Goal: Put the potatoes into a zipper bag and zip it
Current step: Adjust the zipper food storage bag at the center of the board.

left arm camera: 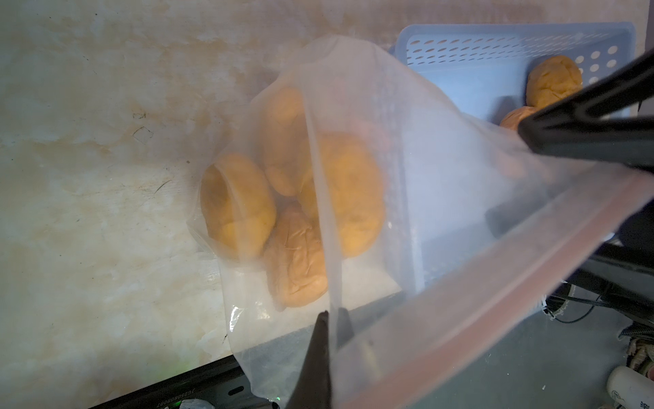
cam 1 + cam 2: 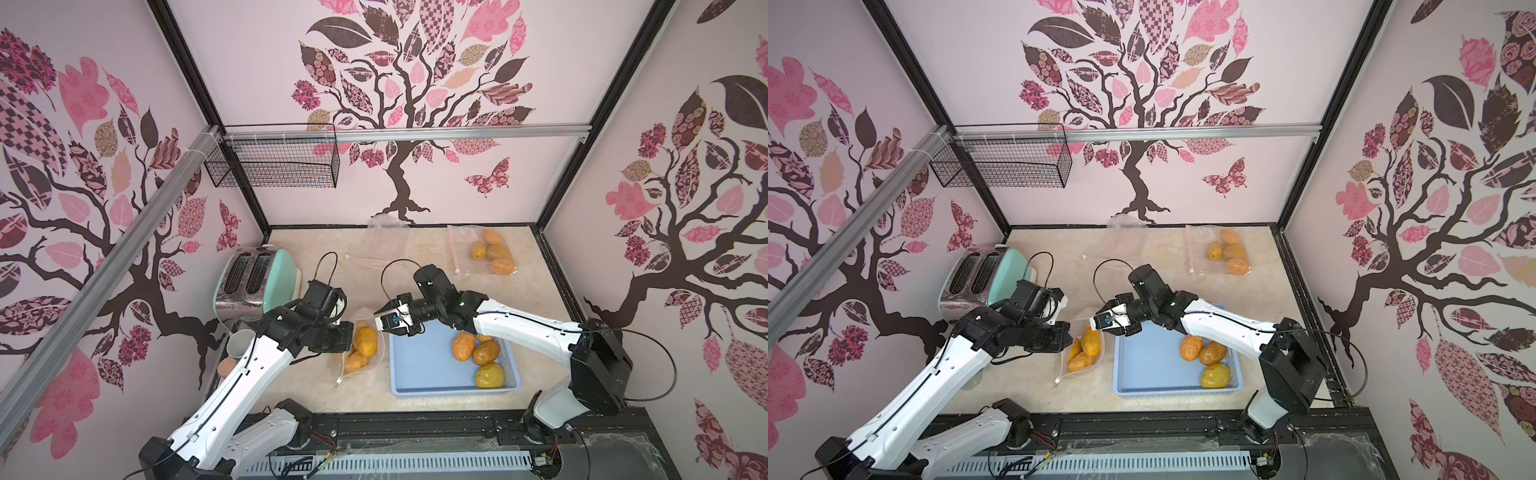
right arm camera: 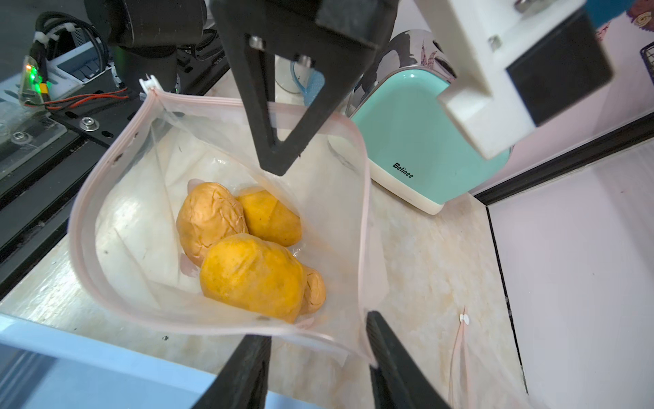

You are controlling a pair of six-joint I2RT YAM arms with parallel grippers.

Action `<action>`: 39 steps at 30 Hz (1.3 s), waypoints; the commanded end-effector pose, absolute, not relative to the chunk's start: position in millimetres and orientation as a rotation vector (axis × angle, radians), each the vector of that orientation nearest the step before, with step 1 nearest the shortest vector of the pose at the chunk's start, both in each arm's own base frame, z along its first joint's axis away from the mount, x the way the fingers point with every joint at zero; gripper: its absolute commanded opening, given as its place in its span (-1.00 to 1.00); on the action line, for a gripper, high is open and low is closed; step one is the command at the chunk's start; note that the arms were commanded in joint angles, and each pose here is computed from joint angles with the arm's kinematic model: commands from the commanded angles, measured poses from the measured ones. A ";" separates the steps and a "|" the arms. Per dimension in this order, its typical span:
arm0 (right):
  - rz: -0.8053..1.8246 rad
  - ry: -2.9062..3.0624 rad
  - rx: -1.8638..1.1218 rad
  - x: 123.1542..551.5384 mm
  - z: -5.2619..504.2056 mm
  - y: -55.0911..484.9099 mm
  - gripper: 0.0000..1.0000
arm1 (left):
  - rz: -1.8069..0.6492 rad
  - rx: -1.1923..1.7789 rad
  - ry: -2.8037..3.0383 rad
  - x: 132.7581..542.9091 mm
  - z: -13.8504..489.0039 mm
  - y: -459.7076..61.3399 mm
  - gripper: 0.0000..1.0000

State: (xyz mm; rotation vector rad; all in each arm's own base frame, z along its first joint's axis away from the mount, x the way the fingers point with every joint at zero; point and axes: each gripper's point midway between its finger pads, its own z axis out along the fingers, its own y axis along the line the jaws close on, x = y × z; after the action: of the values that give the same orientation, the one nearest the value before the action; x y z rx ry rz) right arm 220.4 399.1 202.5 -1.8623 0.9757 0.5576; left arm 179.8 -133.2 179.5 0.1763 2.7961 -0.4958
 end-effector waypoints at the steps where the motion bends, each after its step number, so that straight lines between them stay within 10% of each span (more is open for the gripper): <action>1: 0.590 0.882 -1.856 214.8 218.7 411.4 -0.17 | -0.507 0.200 2.766 183.8 188.2 -136.0 -1.00; 12: 0.577 0.808 -1.795 216.7 243.5 418.6 -0.13 | -0.526 0.199 2.773 184.2 186.6 -139.2 -1.00; 21: 0.614 0.804 -1.777 212.2 249.1 418.5 -1.00 | -0.529 0.195 2.768 183.8 188.1 -138.9 -1.00; 29: 0.607 1.046 -1.506 273.6 262.5 403.1 -1.00 | -0.461 0.148 2.681 186.4 211.9 -124.1 -0.10; 39: 0.656 1.231 -1.317 317.5 259.5 378.2 -1.00 | -0.548 0.188 2.652 184.3 207.5 -134.3 0.11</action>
State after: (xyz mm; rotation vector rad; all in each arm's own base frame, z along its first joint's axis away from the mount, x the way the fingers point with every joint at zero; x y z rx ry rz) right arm 304.5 377.6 251.4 -1.4054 1.1855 0.6116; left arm 181.9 -128.9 206.1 0.1640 2.6707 -0.5167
